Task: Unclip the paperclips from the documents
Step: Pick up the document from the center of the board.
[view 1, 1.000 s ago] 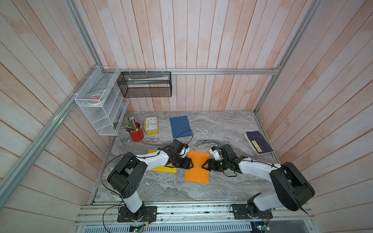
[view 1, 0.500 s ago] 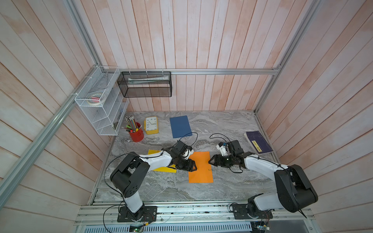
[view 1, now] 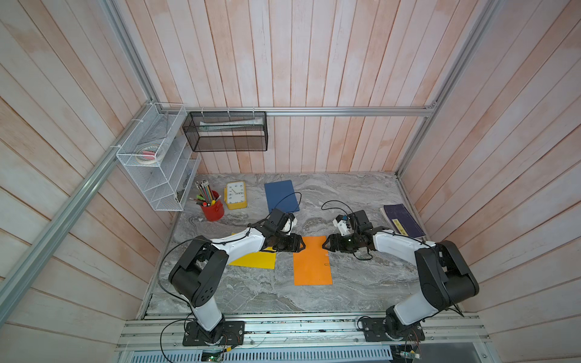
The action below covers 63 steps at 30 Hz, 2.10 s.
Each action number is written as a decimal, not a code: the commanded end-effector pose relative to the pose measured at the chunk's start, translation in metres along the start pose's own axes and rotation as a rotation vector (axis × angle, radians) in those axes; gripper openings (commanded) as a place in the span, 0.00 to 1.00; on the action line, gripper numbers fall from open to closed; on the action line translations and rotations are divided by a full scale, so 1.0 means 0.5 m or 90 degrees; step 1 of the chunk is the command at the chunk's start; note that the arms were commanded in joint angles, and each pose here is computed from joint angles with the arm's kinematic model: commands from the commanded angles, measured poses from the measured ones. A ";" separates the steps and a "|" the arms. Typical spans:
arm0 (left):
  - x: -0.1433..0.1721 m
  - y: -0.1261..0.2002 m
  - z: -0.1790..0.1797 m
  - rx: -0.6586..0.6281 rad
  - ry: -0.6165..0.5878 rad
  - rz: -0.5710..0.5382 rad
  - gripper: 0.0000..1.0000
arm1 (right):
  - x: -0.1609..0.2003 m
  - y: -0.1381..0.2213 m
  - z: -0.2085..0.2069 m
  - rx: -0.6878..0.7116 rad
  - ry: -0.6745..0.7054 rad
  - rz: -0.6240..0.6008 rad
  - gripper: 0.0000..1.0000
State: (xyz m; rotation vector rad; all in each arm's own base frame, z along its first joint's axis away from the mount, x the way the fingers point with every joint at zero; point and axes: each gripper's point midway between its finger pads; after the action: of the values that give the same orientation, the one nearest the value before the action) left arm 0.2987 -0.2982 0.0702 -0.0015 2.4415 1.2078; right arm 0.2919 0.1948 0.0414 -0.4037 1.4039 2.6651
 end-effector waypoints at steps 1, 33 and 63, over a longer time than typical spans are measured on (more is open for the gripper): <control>-0.018 -0.017 0.025 -0.025 0.021 -0.011 0.67 | 0.001 -0.006 -0.011 0.011 0.007 0.015 0.73; 0.014 -0.083 0.053 -0.046 0.048 0.055 0.64 | 0.050 -0.049 0.005 -0.030 0.003 0.070 0.73; 0.030 -0.078 0.040 -0.035 0.046 0.059 0.61 | 0.092 -0.048 -0.012 -0.061 -0.049 0.078 0.70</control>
State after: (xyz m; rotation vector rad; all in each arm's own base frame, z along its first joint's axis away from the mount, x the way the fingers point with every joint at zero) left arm 0.3130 -0.3106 0.0371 0.0115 2.4767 1.2867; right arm 0.2829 0.2261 0.0395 -0.4432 1.1418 2.8326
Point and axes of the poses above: each gripper's point midway between its finger pads, its own y axis back along the fingers, its own z axis along the line the jaws close on, x = y × z, and after that the axes turned 1 degree about -y, right-handed
